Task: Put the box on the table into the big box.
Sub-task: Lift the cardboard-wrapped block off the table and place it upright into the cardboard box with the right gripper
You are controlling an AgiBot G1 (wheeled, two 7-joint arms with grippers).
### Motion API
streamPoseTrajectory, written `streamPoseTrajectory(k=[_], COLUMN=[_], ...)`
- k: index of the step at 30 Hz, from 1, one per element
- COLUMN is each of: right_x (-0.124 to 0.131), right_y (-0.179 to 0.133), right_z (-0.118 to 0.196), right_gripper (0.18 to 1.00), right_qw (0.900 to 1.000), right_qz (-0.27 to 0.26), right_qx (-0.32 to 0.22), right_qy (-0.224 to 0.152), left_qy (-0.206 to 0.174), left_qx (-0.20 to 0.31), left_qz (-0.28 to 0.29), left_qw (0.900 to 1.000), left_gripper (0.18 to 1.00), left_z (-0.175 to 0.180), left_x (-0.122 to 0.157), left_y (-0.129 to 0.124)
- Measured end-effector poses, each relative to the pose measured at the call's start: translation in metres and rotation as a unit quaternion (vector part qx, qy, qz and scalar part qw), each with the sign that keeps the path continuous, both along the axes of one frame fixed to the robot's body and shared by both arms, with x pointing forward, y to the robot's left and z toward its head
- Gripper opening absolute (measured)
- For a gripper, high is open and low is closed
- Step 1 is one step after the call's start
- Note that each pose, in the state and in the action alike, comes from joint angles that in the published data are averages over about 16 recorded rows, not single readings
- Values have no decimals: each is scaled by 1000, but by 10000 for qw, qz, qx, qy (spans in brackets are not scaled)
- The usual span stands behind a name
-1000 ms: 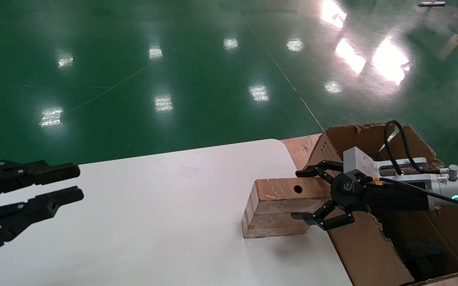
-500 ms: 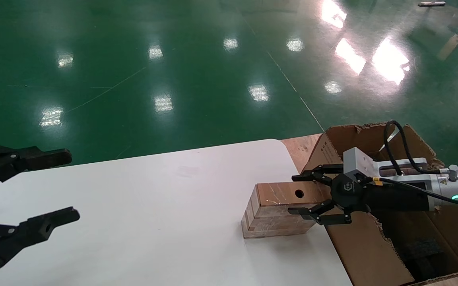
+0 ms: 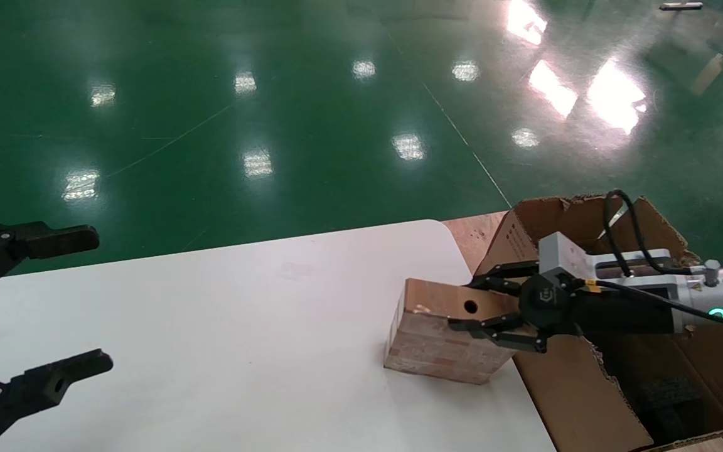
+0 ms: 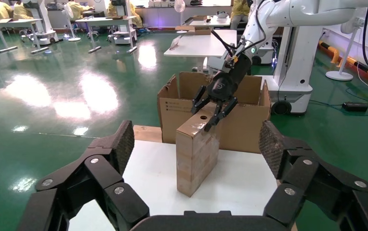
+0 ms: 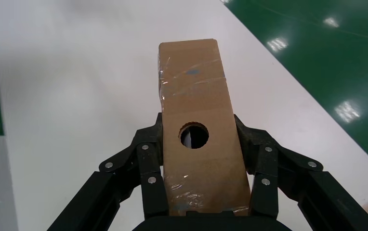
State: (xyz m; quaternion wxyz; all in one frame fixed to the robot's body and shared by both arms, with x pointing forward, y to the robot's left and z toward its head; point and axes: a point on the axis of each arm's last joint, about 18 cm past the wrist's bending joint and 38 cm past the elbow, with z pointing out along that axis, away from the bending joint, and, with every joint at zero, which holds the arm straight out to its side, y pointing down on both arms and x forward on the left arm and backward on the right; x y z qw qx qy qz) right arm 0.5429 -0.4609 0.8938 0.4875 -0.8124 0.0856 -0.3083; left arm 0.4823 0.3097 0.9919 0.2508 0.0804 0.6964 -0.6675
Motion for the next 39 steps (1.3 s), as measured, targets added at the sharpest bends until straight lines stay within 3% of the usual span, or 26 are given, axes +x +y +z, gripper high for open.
streamPoseTrajectory(k=[6,12,22,26,31,39], right_x=[-10,-34,-103,-131,-155,-160], right_y=[13,12,-48,-84,-126,-171], right_z=[30,83,168,173,158,120], right_gripper=[481,479,479,478,478,478], right_qw=[9990,9955,9818,9716,9566,9332], right_qz=[150,96,-898,-1501,-2198,-2964], right_qx=[428,927,1383,1494,1646,1897], right_qy=[-3,-192,-941,-1055,-973,-724], left_qy=[0,0,0,0,0,0], left_qx=[0,0,0,0,0,0], left_qz=[0,0,0,0,0,0], left_qw=[10000,10000,10000,10000,10000,10000], left_gripper=[961,991,1001,1001,1001,1001], left_z=[0,0,0,0,0,0], left_x=[0,0,0,0,0,0], left_y=[0,0,0,0,0,0])
